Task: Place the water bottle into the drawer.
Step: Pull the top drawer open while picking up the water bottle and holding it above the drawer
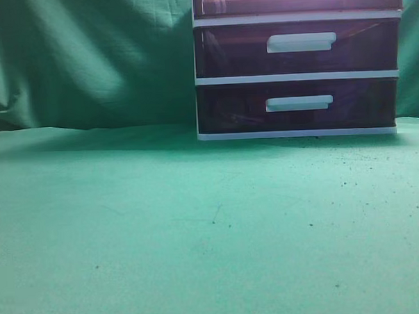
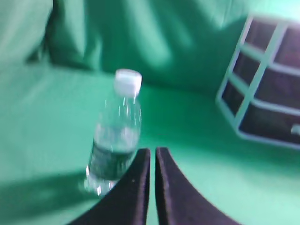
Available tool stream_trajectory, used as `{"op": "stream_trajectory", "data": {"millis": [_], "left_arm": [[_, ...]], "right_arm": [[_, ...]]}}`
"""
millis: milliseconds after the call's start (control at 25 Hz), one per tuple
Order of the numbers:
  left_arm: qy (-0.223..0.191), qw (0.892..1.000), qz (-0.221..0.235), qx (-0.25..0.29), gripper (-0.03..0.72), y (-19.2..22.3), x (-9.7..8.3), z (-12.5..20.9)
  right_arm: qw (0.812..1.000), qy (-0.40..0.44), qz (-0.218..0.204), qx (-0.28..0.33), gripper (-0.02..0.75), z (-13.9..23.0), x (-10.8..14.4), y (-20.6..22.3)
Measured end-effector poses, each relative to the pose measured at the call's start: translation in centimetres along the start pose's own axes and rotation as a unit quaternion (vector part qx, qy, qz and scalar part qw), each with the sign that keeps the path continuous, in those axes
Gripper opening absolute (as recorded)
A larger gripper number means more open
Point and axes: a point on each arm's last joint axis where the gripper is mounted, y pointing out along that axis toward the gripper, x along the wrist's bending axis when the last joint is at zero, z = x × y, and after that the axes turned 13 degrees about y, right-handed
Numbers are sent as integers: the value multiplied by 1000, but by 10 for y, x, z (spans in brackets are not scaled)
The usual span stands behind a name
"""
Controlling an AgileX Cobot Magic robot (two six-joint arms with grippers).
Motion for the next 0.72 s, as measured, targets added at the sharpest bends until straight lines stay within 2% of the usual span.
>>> {"op": "stream_trajectory", "data": {"millis": [120,280,360,400,440,480,560,680,720], "left_arm": [[-42,997,-3,59,0,17,-1,-7],[-52,993,-9,109,0,42,-1,-18],[-31,992,-7,122,0,51,-1,-23],[-7,992,-4,123,0,56,-1,-28],[-7,992,-4,123,0,56,-1,-28],[19,992,-1,125,0,62,-2,-34],[47,990,3,130,90,73,-2,-43],[59,986,6,156,462,94,-2,-47],[59,985,6,164,557,98,-2,-46]], "right_arm": [[1000,0,0,0,47,0,0,0],[1000,0,0,0,47,0,0,0],[1000,0,0,0,47,0,0,0],[1000,0,0,0,47,0,0,0],[1000,0,0,0,47,0,0,0],[1000,0,0,0,47,0,0,0],[1000,0,0,0,47,0,0,0],[1000,0,0,0,47,0,0,0],[1000,0,0,0,47,0,0,0]]}}
